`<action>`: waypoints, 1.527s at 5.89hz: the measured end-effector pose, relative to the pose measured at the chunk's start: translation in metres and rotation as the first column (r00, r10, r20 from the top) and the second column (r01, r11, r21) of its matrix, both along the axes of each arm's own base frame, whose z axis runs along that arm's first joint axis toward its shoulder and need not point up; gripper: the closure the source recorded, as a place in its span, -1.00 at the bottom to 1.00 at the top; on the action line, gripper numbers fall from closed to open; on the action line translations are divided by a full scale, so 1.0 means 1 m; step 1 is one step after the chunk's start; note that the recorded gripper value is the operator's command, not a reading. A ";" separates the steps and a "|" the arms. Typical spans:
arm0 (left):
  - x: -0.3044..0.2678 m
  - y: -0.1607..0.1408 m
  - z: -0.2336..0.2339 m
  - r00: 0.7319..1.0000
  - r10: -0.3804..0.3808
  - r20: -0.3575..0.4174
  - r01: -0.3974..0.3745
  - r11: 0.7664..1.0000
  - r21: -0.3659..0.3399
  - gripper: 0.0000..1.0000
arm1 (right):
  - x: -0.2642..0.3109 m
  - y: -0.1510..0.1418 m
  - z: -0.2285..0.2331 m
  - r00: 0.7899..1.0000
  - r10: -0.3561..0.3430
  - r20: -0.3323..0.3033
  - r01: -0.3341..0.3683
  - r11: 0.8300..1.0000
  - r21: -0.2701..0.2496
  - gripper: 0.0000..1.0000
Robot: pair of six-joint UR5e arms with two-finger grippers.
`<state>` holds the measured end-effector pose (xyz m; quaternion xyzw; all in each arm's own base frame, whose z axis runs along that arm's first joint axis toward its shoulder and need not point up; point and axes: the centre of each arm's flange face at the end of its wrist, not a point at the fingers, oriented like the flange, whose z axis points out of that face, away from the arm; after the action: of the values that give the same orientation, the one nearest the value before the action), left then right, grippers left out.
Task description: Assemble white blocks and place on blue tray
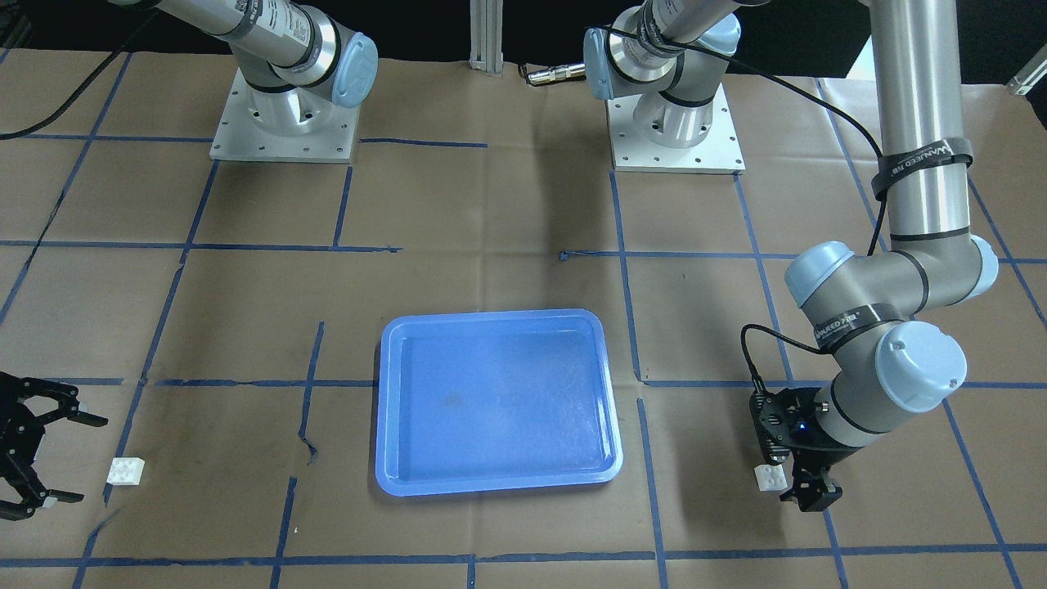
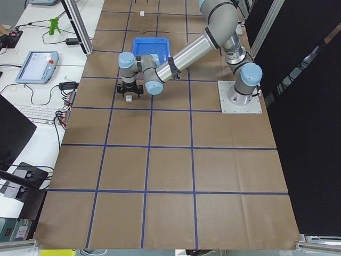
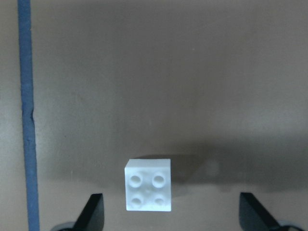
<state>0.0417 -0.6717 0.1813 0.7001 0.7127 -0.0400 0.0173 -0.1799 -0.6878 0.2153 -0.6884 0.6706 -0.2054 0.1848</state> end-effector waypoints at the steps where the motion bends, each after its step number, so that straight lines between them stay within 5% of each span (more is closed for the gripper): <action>1: -0.001 -0.002 -0.005 1.000 -0.001 -0.016 0.001 1.000 -0.003 -0.18 | -0.006 -0.001 -0.016 0.999 -0.009 0.053 0.009 1.000 -0.011 -0.98; 3: -0.003 -0.003 -0.007 0.999 0.002 -0.032 -0.002 1.000 -0.006 0.49 | -0.016 0.001 -0.041 0.996 -0.015 0.092 0.015 1.000 -0.004 -0.98; 5: -0.003 -0.004 -0.001 0.999 0.000 -0.032 0.000 1.000 -0.017 0.52 | -0.018 0.002 -0.058 0.995 -0.012 0.101 0.011 1.000 0.019 -0.84; 7: -0.029 -0.002 0.024 0.998 -0.029 -0.053 0.027 0.999 -0.039 0.53 | -0.018 0.003 -0.063 0.994 -0.013 0.105 0.010 1.000 0.029 -0.09; 9: -0.130 0.010 0.057 0.993 -0.083 -0.088 0.079 0.996 -0.048 0.54 | -0.019 0.002 -0.062 0.995 -0.012 0.101 0.010 1.000 0.026 0.23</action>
<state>-0.0882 -0.6613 0.2388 0.7254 0.6827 -0.0877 -0.0007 -0.1985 -0.6857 0.1532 -0.6711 0.6668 -0.2324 0.2258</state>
